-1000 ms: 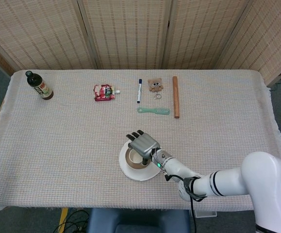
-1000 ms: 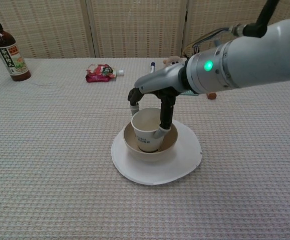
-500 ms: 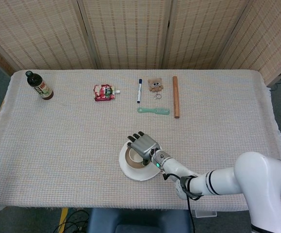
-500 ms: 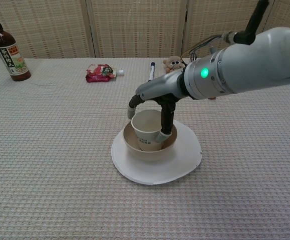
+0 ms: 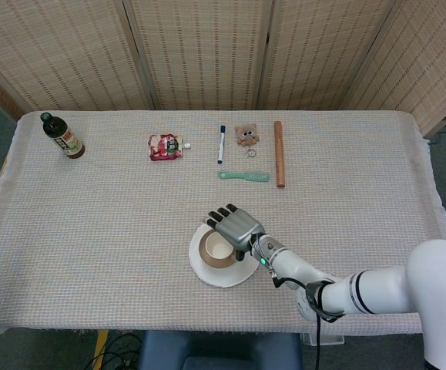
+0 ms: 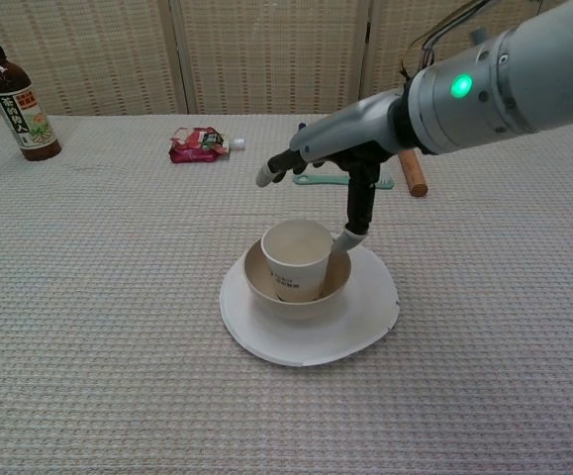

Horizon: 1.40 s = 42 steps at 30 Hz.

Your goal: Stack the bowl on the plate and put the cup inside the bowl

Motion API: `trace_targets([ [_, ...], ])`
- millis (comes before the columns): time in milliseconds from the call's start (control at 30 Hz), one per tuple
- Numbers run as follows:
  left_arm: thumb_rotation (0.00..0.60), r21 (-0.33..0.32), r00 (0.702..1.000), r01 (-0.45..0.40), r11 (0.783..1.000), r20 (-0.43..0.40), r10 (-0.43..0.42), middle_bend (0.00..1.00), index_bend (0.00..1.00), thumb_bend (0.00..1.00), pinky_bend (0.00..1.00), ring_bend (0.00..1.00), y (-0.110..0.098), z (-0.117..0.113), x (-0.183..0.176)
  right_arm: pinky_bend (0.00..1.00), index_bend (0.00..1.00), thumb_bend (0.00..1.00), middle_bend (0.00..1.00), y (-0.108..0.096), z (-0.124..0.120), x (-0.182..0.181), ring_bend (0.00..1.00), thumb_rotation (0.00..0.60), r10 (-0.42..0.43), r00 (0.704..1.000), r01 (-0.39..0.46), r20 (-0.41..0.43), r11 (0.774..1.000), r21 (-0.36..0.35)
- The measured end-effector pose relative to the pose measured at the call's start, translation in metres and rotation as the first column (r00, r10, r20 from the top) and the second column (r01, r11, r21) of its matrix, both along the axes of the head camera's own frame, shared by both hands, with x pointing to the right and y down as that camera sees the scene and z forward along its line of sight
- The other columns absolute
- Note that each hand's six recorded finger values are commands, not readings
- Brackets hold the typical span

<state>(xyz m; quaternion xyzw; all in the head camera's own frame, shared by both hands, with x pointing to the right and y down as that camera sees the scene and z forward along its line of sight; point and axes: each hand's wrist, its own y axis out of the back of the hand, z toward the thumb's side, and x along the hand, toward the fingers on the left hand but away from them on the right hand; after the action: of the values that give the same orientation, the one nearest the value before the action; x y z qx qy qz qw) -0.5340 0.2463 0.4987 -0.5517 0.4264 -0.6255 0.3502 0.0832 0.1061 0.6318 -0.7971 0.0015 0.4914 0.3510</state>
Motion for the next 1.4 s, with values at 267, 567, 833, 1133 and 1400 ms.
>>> trace_targets([
  [267,0.600,-0.023,0.999,-0.041,0.999,0.003,0.041,0.02,0.08,0.33,0.16,0.00,-0.011,-0.002,0.016,0.00,0.00,0.21,0.00,-0.013,-0.038,0.052,0.00,0.600,0.067,0.996,-0.076,0.062,0.984,0.159],
  [567,0.600,-0.084,0.994,-0.108,0.991,0.013,0.110,0.02,0.09,0.33,0.16,0.00,-0.027,0.009,0.044,0.00,0.00,0.20,0.00,-0.002,-0.075,0.193,0.00,0.600,0.319,0.939,-0.342,0.126,0.832,0.437],
  [833,0.600,-0.142,0.987,-0.159,0.977,-0.001,0.160,0.02,0.09,0.33,0.16,0.00,-0.031,0.030,0.067,0.00,0.00,0.20,0.00,0.043,-0.099,0.310,0.00,0.600,0.486,0.866,-0.460,0.116,0.685,0.565],
  [1133,0.600,-0.169,0.982,-0.185,0.968,-0.006,0.187,0.02,0.09,0.33,0.16,0.00,-0.030,0.041,0.075,0.00,0.00,0.20,0.00,0.082,-0.103,0.357,0.00,0.600,0.555,0.823,-0.505,0.122,0.614,0.606],
  [1400,0.600,-0.146,0.981,-0.192,0.970,-0.004,0.193,0.02,0.09,0.33,0.16,0.00,-0.026,0.039,0.077,0.00,0.00,0.20,0.00,0.092,-0.097,0.359,0.00,0.600,0.565,0.812,-0.530,0.149,0.606,0.594],
])
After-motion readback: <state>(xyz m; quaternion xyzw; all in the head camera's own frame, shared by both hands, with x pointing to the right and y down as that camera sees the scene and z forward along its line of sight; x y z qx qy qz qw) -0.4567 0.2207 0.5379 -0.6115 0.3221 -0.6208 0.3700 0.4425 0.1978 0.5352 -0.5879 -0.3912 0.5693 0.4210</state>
